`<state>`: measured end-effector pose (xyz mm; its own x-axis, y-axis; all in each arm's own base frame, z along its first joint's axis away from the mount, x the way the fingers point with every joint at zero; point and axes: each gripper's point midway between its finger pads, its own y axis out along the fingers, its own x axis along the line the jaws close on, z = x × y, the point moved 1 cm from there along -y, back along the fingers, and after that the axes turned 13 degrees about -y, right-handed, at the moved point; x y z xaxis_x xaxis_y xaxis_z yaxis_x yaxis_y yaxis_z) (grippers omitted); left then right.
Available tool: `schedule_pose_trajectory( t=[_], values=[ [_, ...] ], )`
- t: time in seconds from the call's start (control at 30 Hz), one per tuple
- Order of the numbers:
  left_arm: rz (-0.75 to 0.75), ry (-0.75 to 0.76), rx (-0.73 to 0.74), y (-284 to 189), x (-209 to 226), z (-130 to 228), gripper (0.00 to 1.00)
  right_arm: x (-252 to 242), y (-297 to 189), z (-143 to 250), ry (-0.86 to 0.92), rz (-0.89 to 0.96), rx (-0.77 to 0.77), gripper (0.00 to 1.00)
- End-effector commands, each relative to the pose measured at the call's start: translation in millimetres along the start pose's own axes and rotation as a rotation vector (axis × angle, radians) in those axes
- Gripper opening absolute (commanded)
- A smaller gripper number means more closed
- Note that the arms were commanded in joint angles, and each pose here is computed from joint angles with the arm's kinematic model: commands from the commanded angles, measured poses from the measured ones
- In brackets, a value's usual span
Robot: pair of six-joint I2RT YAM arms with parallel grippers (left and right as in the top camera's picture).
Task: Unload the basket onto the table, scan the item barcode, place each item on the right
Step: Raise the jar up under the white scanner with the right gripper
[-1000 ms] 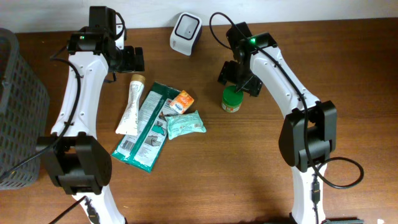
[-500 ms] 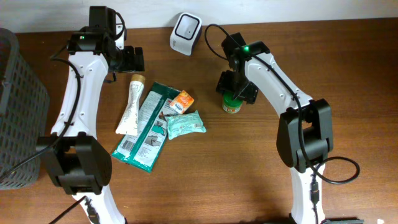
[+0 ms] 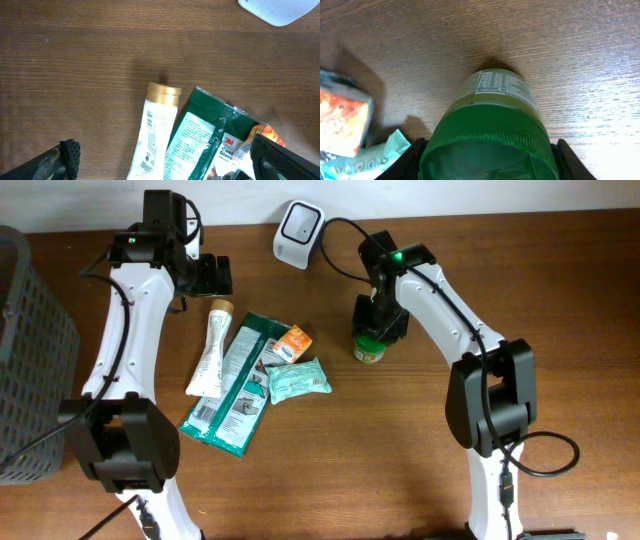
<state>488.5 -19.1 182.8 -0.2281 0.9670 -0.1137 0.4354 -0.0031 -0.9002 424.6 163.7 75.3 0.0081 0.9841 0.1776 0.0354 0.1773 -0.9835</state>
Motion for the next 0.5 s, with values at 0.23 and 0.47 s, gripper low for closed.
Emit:
schedule_pose_trajectory(
  t=[0.23, 0.47],
  values=[
    [0.006, 0.008, -0.048, -18, 0, -10, 0.99, 80, -118, -30, -0.249, -0.387, -0.184, 0.34],
    [0.006, 0.008, -0.049, -18, 0, -10, 0.99, 107, -167, -50, 0.091, -0.706, -0.153, 0.27]
  ],
)
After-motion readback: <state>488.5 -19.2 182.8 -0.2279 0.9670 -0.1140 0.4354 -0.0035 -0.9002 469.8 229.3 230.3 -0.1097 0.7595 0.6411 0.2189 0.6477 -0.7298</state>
